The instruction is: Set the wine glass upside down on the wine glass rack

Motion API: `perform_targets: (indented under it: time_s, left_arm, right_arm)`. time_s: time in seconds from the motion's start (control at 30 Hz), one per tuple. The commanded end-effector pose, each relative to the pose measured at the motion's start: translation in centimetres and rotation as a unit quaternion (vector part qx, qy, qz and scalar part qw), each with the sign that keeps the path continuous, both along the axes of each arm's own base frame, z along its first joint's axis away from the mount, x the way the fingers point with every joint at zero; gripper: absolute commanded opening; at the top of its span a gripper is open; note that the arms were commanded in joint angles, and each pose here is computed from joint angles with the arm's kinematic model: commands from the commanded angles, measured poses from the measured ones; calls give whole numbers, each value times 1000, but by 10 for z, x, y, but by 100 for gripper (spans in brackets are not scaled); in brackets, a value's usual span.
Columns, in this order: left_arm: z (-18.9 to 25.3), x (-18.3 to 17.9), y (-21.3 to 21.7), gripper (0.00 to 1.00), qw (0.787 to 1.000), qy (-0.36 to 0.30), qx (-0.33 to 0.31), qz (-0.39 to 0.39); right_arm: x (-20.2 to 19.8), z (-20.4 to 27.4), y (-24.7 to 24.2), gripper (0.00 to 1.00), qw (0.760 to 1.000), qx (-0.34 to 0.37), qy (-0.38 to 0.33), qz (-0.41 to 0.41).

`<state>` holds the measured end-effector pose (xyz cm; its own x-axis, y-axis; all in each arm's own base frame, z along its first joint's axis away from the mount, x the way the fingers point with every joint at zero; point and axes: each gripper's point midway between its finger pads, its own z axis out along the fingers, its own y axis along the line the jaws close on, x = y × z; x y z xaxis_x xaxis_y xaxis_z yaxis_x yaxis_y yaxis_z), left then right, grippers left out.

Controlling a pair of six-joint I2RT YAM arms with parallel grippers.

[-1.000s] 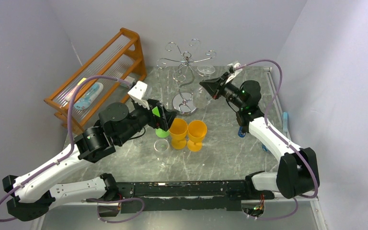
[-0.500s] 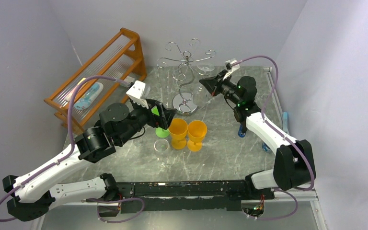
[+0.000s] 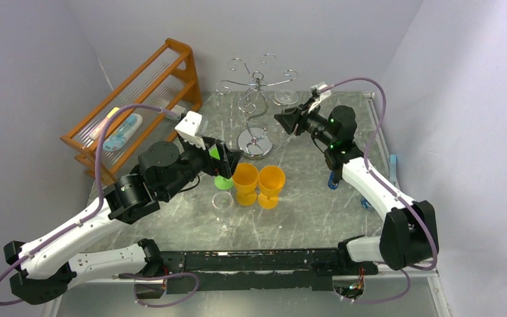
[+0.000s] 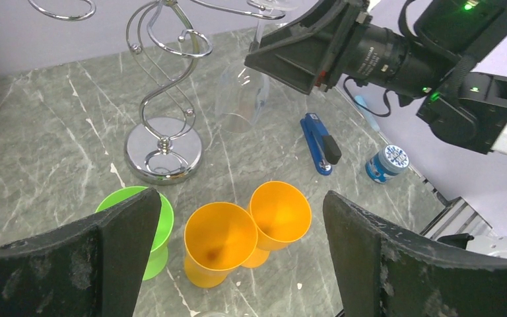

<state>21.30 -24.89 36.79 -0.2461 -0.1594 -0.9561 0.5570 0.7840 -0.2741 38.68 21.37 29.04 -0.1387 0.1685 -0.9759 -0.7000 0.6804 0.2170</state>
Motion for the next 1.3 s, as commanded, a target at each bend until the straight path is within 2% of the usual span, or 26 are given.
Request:
perform_targets:
  time_s: [0.0,0.13,0.4,0.53,0.6,0.67,0.77,0.83,0.93,1.03,1.13,1.27]
  left_arm:
    - [12,1,10,96,1000,-12,9,13]
    - [15,-3,12,97,1000,-12,7,9]
    - [8,-34,-13,97,992,-29,27,-120]
    - [-1,-60,-40,97,972,-35,43,-229]
    - [-9,-71,-57,97,958,-26,50,-282]
    - [-21,-77,-75,94,944,-7,56,-324]
    - [-45,-82,-106,88,932,23,63,-355]
    - [-59,-79,-125,85,932,29,81,-351]
    - [-77,-66,-145,82,941,38,118,-316]
    - [-89,-49,-156,80,950,48,141,-276]
    - [-111,-45,-165,78,947,67,173,-263]
    - [-143,-25,-165,77,950,116,219,-191]
  right_arm:
    - [-13,4,-11,50,1000,-6,-8,-18]
    - [-25,6,-22,62,999,-2,1,-42]
    - [-58,-9,-39,65,993,17,85,-79]
    - [-81,-26,-48,65,982,41,154,-100]
    - [-90,-40,-59,65,969,54,197,-137]
    - [-97,-52,-72,65,955,70,228,-178]
    - [-111,-66,-77,65,942,89,259,-192]
    - [-117,-76,-81,65,931,107,280,-208]
    - [-122,-101,-99,65,884,159,336,-284]
    - [-127,-116,-96,63,856,207,374,-290]
    - [-130,-130,-97,62,835,228,398,-304]
    - [-131,-145,-98,60,821,221,420,-316]
